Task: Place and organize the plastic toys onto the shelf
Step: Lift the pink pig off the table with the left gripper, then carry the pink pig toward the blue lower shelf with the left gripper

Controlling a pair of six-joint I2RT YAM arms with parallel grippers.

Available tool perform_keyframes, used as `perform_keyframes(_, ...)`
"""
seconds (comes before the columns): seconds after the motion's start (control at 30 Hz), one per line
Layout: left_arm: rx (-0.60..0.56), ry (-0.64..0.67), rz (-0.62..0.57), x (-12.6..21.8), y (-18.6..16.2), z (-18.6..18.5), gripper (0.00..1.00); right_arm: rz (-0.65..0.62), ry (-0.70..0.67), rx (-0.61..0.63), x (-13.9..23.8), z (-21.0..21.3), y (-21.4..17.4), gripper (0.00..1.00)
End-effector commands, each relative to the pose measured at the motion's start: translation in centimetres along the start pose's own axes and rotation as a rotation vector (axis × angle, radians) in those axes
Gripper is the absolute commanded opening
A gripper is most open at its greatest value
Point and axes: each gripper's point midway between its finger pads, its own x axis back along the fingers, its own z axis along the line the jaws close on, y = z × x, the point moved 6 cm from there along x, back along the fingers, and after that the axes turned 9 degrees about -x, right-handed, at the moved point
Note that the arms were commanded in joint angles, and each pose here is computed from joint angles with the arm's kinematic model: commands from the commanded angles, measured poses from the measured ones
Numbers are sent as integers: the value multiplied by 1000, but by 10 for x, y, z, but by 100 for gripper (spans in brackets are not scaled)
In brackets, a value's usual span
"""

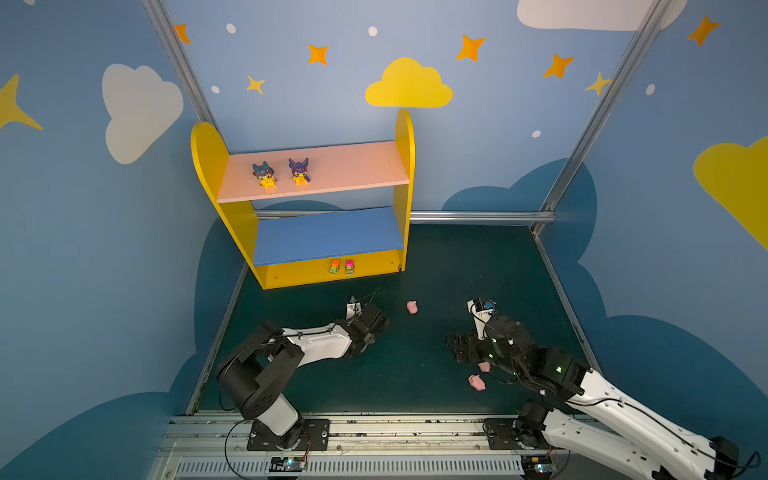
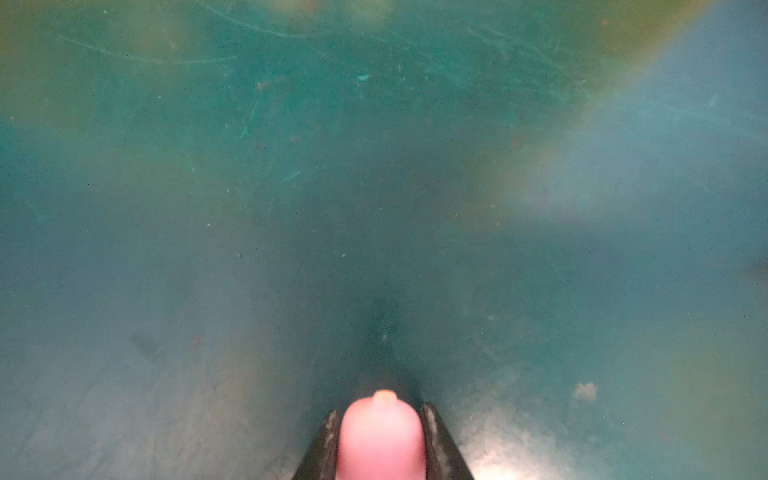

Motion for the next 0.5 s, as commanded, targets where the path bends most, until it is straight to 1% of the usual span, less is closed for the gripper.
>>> perform_keyframes(0.0,-20,47,24,4,1,8,30,-4,-1,-11,2,-2,0,84)
perform_keyframes(0.1,-21,55,10,13,10,15,30,-12,3,-5,3,1,4,84)
perform_keyframes(0.2,-9,66,-22,26,25,27,31,-20,15,2,4,6,10,84)
perform_keyframes(0.47,89,80,-109,58,77,81,30,-38,56,24,5,22,33,84)
